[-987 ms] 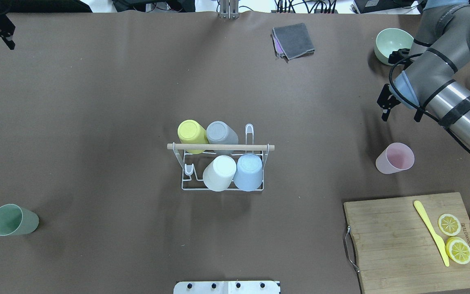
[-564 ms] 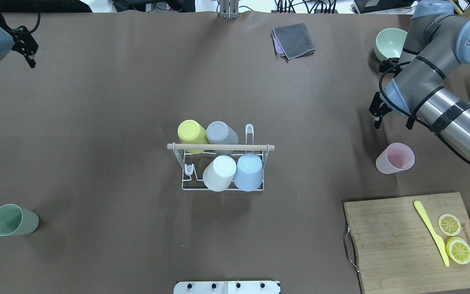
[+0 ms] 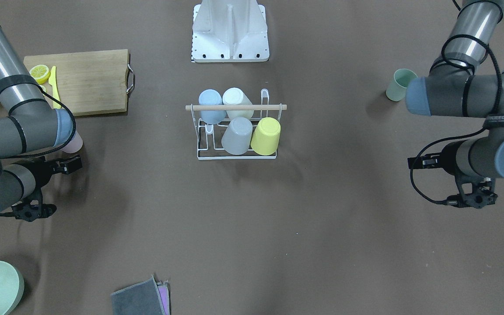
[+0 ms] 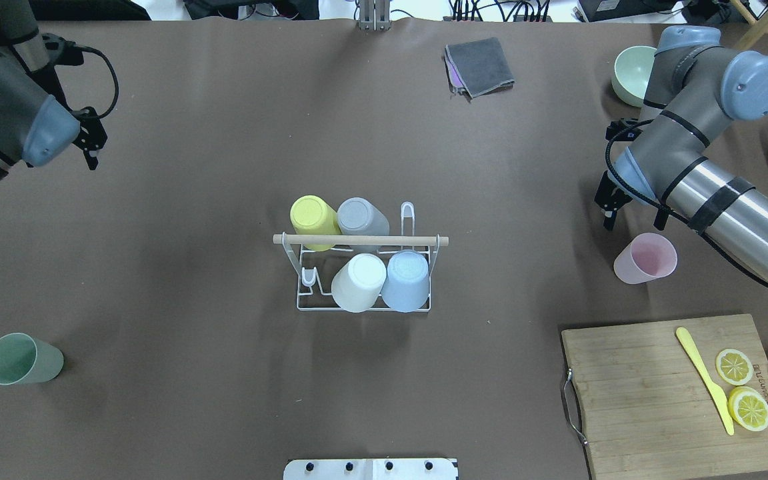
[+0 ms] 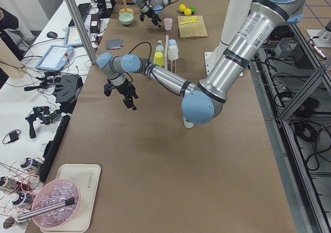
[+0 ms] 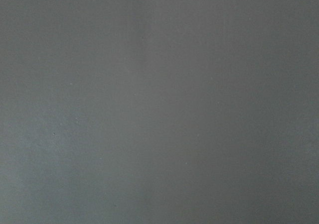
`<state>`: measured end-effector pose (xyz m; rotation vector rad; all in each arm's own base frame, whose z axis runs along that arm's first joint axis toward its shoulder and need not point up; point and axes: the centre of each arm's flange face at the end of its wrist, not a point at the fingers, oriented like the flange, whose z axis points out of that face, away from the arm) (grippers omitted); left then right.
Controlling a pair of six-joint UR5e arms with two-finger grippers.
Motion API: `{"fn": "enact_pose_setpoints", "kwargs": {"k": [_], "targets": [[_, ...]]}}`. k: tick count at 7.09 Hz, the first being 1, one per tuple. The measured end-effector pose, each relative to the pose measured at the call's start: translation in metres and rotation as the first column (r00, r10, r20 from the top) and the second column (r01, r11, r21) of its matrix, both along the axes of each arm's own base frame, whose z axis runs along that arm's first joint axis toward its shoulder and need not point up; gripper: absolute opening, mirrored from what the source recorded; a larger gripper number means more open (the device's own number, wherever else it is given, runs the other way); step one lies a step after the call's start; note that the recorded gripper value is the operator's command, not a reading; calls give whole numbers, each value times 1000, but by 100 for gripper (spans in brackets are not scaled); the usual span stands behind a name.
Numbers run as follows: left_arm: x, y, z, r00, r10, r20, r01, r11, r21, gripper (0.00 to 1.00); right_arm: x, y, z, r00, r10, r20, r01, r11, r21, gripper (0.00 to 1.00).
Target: Place cup on cup holder
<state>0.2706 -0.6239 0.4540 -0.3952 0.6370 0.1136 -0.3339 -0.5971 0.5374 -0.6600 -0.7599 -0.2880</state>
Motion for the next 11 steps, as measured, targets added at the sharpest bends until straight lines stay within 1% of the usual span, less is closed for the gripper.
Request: {"fn": "enact_pose_setpoints", "kwargs": {"k": [2,3,5,8,11], "targets": [[29,26,7,998,64,14,-64,998,-27,98,-9,7,3,1000,-18,-7,18,1000,-18,99],[40,39,-1,996,90,20,-89,995,-36,98,-13,10,4,1000,-25,-10,24,999,-26,99],[38,66,-13,993,115,29,-113,992,-50,98,-13,17,8,999,-48,-12,47,998,-49,98],[17,103,22,989,142,38,-139,987,-76,98,-11,22,10,997,-78,-4,77,995,-68,97],[3,125,58,984,171,44,-165,981,-105,98,-17,30,16,996,-91,-2,90,993,-81,95]]}}
